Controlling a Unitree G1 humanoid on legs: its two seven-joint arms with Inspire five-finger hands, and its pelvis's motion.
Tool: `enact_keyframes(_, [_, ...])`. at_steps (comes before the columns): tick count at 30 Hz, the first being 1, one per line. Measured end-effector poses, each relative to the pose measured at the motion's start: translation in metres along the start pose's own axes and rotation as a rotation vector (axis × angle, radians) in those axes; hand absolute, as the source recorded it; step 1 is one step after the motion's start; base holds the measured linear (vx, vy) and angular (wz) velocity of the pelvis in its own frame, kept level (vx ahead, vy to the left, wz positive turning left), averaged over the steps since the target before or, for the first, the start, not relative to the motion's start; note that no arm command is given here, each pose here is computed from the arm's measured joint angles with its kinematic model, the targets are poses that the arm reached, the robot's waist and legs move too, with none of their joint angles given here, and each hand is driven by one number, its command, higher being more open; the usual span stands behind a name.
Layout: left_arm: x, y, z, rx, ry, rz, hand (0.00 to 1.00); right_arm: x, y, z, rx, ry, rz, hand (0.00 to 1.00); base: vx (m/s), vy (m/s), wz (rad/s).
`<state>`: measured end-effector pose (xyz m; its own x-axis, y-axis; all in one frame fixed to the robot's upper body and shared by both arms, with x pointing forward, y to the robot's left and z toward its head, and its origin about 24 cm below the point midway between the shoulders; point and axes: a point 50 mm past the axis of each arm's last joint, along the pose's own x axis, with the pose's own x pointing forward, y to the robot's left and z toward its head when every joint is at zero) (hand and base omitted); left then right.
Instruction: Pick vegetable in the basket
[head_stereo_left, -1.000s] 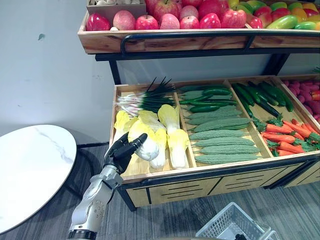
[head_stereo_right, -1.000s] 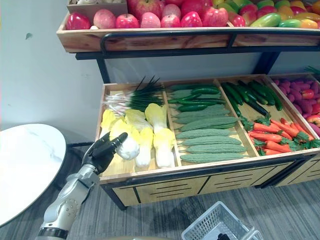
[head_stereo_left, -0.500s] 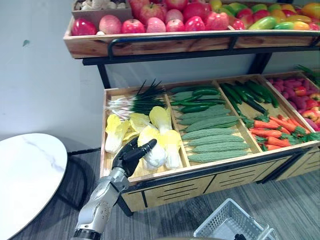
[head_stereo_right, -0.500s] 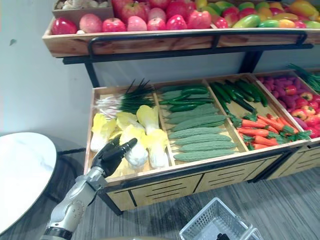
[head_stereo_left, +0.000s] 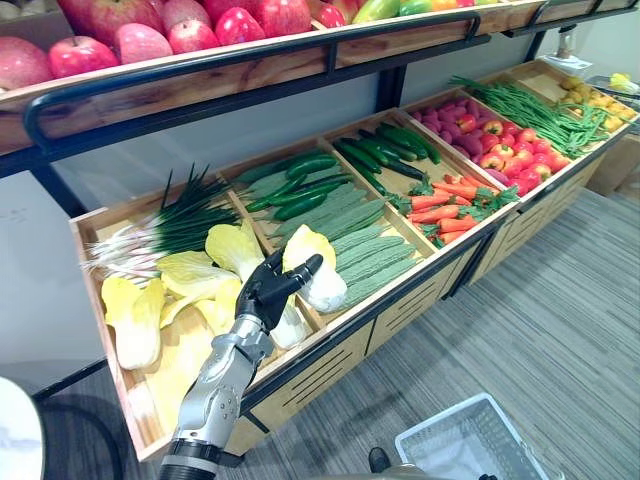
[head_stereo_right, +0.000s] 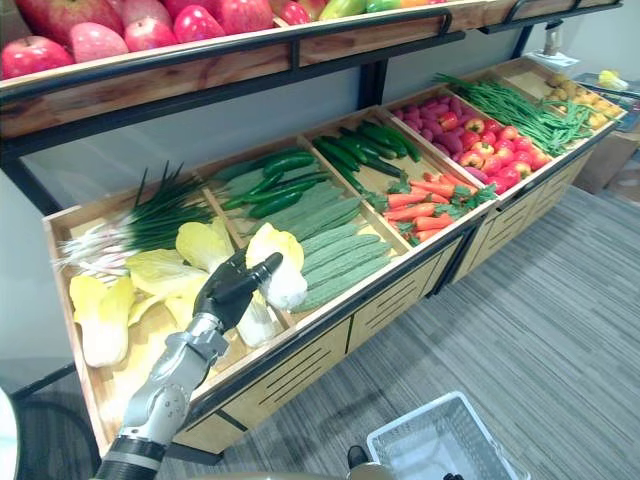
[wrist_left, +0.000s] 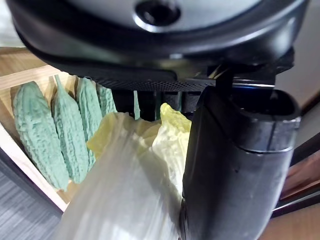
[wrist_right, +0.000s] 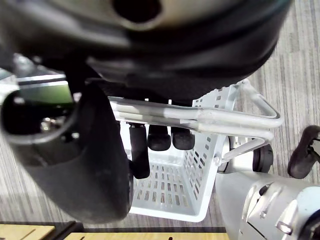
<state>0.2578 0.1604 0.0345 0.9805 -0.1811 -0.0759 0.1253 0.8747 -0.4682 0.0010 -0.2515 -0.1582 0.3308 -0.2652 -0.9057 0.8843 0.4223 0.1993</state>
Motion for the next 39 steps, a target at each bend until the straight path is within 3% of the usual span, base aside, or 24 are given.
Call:
enact_keyframes(4, [0.0, 0.002, 0.003, 0.028, -0.003, 0.002, 0.0, -0.002, -0.001, -0.007, 0.082, -0.023, -0.002, 0.0, 0.03, 0.085, -0.27])
enact_keyframes(10, [-0.005, 0.018, 0.013, 0.126, -0.017, 0.024, 0.0, -0.001, 0.013, 0.012, 0.026, -0.09, 0.065, 0.0, -0.04, 0.039, -0.15])
enact_keyframes(13, [-0.006, 0.015, 0.023, 0.204, -0.041, -0.007, 0.0, -0.005, 0.032, 0.063, -0.046, -0.249, 0.155, 0.0, 0.03, 0.009, -0.07])
enact_keyframes(18, [-0.007, -0.001, 0.043, 0.279, -0.112, -0.11, 0.0, -0.042, 0.089, 0.188, -0.273, -0.589, 0.365, 0.0, 0.04, -0.004, -0.02])
enact_keyframes(24, [-0.008, 0.0, 0.047, 0.319, -0.108, -0.136, 0.0, -0.085, 0.155, 0.259, -0.467, -0.772, 0.577, 0.0, 0.0, -0.015, -0.04])
enact_keyframes(30, [-0.002, -0.005, 0.057, 0.381, -0.125, -0.164, 0.0, -0.102, 0.197, 0.269, -0.666, -0.765, 0.697, 0.0, 0.0, 0.0, 0.0])
enact_keyframes(39, [0.005, -0.008, 0.074, 0.454, -0.168, -0.165, 0.0, -0.136, 0.242, 0.295, -0.861, -0.802, 0.721, 0.0, 0.0, 0.002, -0.01])
